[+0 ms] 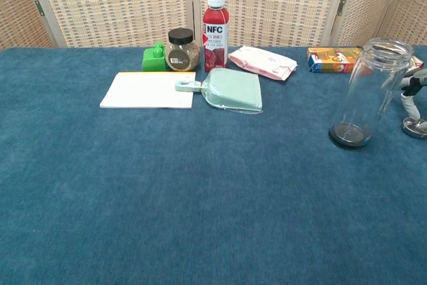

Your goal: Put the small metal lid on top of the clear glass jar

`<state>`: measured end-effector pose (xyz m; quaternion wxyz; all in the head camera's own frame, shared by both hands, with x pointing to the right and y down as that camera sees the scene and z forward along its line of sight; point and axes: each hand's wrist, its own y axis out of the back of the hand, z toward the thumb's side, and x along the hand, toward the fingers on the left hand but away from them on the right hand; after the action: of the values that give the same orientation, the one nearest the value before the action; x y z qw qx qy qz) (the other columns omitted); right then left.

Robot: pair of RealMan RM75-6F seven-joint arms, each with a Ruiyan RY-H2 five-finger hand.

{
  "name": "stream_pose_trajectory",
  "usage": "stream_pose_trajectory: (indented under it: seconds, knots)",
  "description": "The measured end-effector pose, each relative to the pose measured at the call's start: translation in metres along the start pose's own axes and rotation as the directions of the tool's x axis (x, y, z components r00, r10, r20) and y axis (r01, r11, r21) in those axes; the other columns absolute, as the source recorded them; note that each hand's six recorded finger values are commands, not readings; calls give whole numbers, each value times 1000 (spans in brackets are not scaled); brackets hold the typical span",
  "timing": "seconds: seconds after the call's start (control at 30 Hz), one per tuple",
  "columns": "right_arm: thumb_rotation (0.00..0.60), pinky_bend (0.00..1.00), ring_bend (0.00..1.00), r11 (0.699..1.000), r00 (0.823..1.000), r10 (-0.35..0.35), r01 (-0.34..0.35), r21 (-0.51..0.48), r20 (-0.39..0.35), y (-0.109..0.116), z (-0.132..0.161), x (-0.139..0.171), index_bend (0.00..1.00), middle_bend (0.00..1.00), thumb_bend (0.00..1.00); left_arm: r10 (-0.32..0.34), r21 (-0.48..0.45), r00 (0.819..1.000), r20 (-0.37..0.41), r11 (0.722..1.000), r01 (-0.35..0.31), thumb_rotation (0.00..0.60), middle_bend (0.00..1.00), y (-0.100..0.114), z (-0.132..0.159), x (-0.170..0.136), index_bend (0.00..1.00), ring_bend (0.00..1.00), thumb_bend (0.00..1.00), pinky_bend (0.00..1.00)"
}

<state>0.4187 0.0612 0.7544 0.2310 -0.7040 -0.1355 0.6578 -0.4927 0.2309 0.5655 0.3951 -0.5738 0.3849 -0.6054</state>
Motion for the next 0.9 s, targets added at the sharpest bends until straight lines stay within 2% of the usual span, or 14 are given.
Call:
stream_pose_trajectory:
  seconds: [0.43,0.9]
  knots:
    - [600,0,0,1000,1000,3,-3,6,30,-1,-9,-3,630,0,270,12,-4,1000,20,1000,-12,600,18,-1,1,2,0,0,542,0]
    - [600,0,0,1000,999,10,-11,22,37,1,-3,-15,651,0,290,33,-13,999,30,999,-33,600,18,3,0,4,0,0,542,0]
